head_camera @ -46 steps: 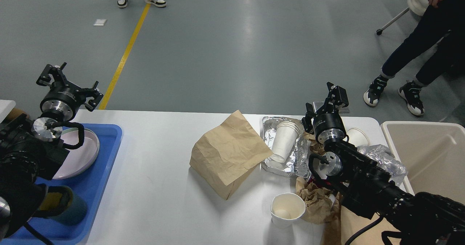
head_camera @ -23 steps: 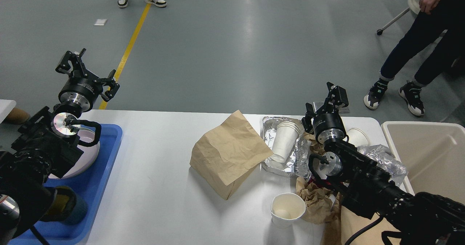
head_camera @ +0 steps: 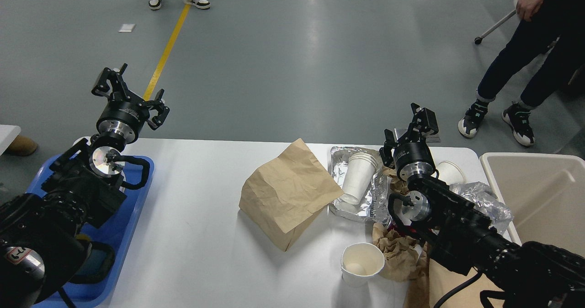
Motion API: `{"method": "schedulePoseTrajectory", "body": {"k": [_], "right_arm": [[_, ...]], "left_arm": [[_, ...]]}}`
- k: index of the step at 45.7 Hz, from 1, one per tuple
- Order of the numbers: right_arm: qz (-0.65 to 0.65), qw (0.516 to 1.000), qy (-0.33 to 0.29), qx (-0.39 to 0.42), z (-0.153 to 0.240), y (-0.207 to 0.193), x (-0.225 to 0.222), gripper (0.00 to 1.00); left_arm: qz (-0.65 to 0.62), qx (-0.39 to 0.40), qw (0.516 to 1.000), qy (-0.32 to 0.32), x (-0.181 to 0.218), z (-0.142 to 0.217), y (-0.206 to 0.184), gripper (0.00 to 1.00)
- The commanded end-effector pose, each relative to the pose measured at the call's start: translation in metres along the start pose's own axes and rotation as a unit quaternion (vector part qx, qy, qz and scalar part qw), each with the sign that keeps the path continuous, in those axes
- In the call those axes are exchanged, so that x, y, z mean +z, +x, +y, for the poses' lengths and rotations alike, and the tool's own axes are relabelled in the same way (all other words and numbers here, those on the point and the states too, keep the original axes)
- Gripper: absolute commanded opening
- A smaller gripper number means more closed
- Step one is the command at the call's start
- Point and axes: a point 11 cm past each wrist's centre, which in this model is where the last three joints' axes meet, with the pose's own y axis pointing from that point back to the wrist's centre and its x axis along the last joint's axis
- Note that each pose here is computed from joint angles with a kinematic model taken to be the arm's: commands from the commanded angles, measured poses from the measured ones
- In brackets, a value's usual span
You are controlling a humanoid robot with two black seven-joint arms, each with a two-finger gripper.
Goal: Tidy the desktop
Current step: 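Release the plate and raise the left gripper above the tray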
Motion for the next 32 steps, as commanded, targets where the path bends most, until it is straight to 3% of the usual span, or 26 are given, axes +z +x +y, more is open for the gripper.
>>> {"method": "schedulePoseTrajectory", "body": {"k": [1,18,32], "right_arm": [[0.000,1.000,0.000,0.000,0.000,0.000,0.000,1.00],[0.000,1.000,0.001,0.001,0.000,0.001,-0.001,1.00],[0.000,1.000,0.000,0.000,0.000,0.000,0.000,1.00]], "left_arm": [[0.007,0.009,1.000,-0.006,-0.022,0.011,0.010,0.96],[0.015,0.030,0.999,0.006,-0.055,0.035,0.036,0.96],[0.026,0.007,0.999,-0.040,-0.050,0.040,0.036,0.96]]}}
